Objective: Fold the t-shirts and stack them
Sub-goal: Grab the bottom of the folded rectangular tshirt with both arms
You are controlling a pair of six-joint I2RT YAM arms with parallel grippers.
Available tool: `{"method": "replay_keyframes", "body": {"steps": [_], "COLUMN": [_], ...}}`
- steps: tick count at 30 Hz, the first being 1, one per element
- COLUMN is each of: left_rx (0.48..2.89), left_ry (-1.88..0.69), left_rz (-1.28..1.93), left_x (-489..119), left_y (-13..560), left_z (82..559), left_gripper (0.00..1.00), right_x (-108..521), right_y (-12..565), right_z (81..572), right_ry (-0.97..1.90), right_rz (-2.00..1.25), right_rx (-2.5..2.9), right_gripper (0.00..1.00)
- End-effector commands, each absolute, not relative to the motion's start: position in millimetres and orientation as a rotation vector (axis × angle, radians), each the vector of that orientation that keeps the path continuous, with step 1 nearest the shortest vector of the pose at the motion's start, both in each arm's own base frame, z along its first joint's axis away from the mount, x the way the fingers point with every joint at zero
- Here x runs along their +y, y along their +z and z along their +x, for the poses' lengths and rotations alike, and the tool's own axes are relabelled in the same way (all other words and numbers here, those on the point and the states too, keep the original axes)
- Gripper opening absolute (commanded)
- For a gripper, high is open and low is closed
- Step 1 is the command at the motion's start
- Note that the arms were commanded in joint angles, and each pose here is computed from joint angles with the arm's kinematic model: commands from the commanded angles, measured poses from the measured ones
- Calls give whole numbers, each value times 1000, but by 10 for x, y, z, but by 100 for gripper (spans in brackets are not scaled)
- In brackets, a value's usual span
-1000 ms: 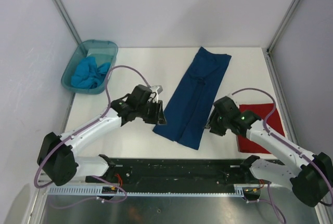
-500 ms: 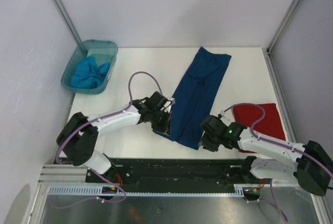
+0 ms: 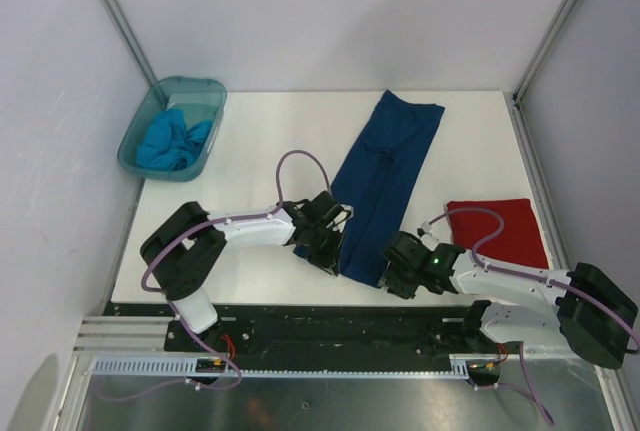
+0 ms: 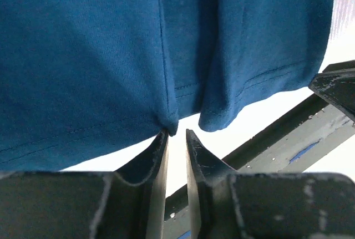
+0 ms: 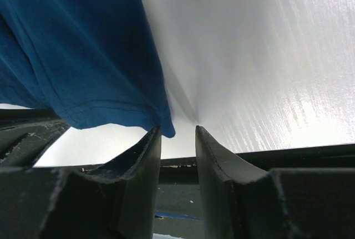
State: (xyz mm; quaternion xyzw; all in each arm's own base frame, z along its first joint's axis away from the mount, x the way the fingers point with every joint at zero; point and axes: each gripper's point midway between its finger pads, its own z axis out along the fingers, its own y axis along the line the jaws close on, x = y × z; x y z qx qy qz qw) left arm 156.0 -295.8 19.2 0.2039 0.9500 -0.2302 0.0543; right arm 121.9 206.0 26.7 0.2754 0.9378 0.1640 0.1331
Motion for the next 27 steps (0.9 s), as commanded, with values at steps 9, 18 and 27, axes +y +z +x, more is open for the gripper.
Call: {"method": "replay_keyframes", "body": {"steps": [9,18,27], "left_rx": [2823,2786,2697], "left_ry": [-792,-855,-857], "left_rz": [626,613,462], "left_x": [-3254,-3255,-2969], "left_y": [348,537,935], "left_z": [1545,1500,1667], "left_gripper": [22,22,28], "right_x": [2070,2146,1995], "right_y": [222,99,45], "right_z": [1342,1351,1248], "right_ry": [476,462,366], "right_rz": [834,823,829], "right_rx": [2646,2671,2703], "right_gripper": [38,39,4]}}
